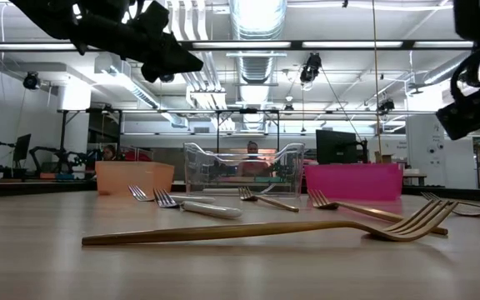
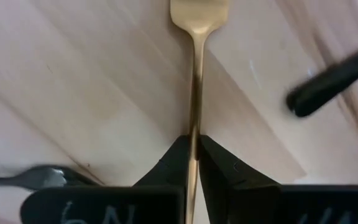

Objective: Sort silverware by color (type)
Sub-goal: Put the gold fork into the red bin

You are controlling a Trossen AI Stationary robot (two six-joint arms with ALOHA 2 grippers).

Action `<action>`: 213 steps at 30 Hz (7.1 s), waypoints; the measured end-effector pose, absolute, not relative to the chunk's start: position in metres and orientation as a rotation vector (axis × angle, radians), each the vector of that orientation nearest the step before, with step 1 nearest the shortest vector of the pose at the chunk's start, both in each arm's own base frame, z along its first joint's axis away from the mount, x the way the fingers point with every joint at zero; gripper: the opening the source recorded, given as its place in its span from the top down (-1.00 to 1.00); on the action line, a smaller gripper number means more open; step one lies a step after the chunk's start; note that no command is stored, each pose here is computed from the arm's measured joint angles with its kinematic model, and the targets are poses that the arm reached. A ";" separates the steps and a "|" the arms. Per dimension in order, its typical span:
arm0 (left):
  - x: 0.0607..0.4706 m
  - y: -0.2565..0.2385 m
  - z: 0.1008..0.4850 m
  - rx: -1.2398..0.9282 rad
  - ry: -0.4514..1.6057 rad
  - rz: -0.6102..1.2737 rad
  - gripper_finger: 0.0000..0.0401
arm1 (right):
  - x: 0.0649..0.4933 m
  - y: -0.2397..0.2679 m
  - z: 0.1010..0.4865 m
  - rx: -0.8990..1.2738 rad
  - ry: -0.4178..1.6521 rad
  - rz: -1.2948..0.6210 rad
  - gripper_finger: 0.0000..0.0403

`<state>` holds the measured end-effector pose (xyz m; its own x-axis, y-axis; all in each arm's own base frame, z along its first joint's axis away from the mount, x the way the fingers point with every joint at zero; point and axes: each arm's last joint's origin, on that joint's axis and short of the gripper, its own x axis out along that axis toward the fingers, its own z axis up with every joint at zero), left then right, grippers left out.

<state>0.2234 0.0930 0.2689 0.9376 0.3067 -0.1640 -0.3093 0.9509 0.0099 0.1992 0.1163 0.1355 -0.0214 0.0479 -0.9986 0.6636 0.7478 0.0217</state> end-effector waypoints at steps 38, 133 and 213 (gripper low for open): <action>0.223 0.093 0.269 -0.016 0.166 0.314 0.74 | 0.235 0.084 0.180 0.473 1.479 -0.584 0.94; 0.223 0.093 0.269 0.002 0.170 0.312 0.74 | 0.232 -0.207 0.218 0.415 1.593 -0.520 0.94; 0.223 0.093 0.269 0.004 0.171 0.312 0.74 | 0.241 -0.219 0.213 0.427 1.561 -0.619 0.86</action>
<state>0.2233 0.0929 0.2686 0.9373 0.3058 -0.1672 -0.3051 0.9518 0.0302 0.2408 -0.2194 0.2133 -0.0908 -0.0951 -0.9913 0.6102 0.7814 -0.1309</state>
